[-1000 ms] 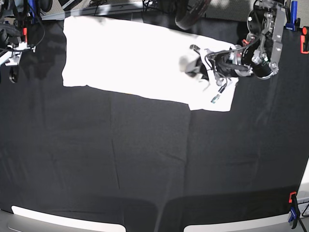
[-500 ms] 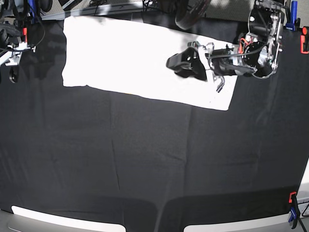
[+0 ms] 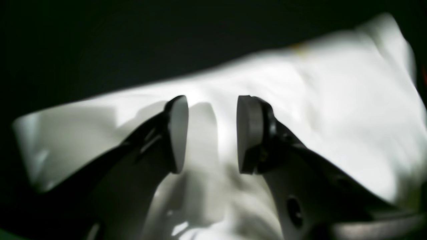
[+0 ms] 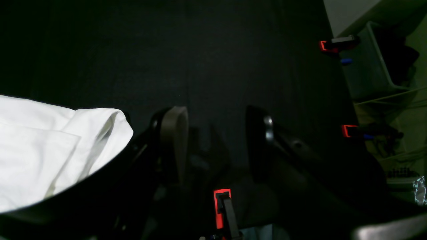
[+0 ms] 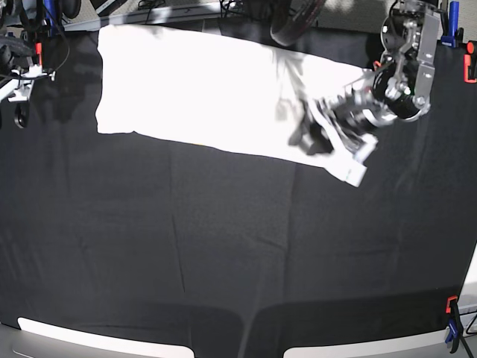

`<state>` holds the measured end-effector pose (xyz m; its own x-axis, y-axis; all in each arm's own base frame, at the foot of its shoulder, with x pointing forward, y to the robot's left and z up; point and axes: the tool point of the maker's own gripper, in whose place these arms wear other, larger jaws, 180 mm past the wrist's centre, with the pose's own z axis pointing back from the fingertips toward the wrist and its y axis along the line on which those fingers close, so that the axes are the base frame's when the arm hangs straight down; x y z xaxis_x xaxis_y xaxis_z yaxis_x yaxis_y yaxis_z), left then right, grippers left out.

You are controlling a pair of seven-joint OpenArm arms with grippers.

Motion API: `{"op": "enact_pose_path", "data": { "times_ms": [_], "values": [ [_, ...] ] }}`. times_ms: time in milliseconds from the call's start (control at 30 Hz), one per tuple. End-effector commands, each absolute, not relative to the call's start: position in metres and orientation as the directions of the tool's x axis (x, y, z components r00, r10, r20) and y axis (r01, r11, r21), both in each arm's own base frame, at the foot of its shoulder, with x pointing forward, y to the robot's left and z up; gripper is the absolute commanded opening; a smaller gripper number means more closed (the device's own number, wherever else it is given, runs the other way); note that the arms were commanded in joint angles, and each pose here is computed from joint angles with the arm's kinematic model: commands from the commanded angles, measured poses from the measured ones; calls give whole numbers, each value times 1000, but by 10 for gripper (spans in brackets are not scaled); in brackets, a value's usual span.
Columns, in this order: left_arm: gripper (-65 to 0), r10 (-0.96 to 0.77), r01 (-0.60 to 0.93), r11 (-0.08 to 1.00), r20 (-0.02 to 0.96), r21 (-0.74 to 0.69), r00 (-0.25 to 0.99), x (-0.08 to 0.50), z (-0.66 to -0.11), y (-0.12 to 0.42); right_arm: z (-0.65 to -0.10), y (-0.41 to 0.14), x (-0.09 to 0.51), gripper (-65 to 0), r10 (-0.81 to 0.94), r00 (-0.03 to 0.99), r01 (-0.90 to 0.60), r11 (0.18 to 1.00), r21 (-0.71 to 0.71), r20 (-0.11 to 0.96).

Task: Layout the t-shirt on the table in an organized manner, then fold the t-shirt properly
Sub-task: 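Carry the gathered shirt end with the left gripper toward the middle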

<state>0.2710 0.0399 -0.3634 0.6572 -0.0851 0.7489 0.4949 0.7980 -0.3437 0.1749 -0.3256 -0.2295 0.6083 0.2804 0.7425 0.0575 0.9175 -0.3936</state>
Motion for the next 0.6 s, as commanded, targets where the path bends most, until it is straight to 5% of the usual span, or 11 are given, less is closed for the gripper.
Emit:
{"op": "enact_pose_path", "data": {
  "times_ms": [0,567],
  "values": [
    [-428,-69,511,789,777,-342,626,278,-352,33,-219,-324,179,-381,307,579,52,911,-410,755],
    [-428,-201,672,691,823,-266,532,251,-353,-56,-219,-324,179,-381,305,582,52,911,-409,754]
  ]
}}
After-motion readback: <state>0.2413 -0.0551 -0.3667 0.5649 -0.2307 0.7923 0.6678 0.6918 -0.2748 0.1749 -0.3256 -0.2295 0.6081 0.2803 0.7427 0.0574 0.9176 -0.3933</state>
